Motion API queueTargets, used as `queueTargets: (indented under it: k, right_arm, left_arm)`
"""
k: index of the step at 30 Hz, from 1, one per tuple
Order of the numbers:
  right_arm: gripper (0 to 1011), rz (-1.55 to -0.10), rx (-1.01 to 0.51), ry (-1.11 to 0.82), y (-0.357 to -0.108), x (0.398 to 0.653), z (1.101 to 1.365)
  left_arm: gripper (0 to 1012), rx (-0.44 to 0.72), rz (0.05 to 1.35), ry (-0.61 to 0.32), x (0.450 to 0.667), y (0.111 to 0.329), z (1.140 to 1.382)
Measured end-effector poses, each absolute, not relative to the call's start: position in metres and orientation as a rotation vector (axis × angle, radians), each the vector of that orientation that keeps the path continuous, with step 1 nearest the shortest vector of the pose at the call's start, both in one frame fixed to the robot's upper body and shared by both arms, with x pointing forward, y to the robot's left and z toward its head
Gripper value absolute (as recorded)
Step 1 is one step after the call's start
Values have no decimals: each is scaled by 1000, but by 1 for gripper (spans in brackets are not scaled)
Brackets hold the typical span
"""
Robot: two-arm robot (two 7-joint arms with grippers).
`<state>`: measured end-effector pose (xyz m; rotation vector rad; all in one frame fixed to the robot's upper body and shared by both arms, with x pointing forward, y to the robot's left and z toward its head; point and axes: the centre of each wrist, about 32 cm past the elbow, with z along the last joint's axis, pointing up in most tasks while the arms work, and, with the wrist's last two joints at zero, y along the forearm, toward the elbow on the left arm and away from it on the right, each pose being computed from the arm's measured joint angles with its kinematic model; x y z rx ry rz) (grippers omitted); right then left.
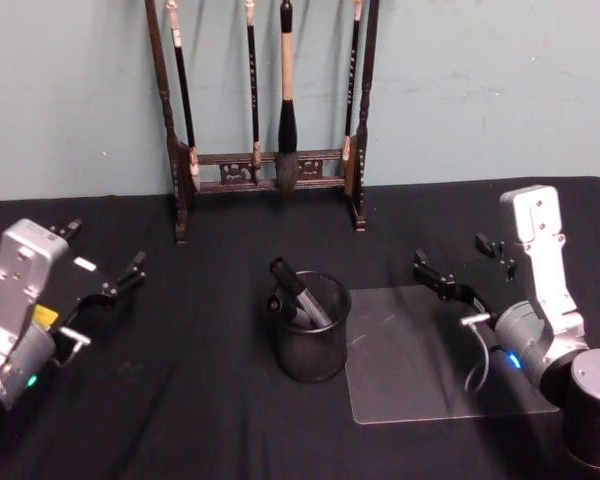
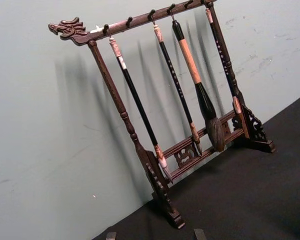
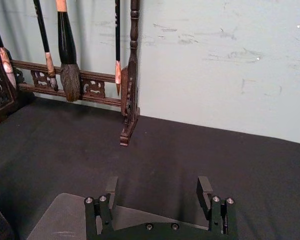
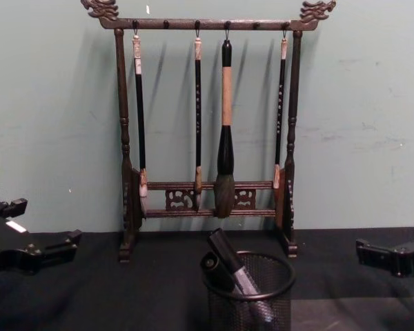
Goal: Pick up the water-based marker from the table and place it into the pen holder.
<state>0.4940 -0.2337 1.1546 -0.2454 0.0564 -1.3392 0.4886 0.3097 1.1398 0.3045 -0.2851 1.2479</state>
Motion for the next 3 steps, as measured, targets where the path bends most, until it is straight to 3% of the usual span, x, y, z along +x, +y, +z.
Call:
queueTargets:
  k: [3]
  right_arm:
    - [1000,-1339,-245,56,-234,494,1155]
  left_arm:
    - [1001,305,1248,-285,489,310,1140]
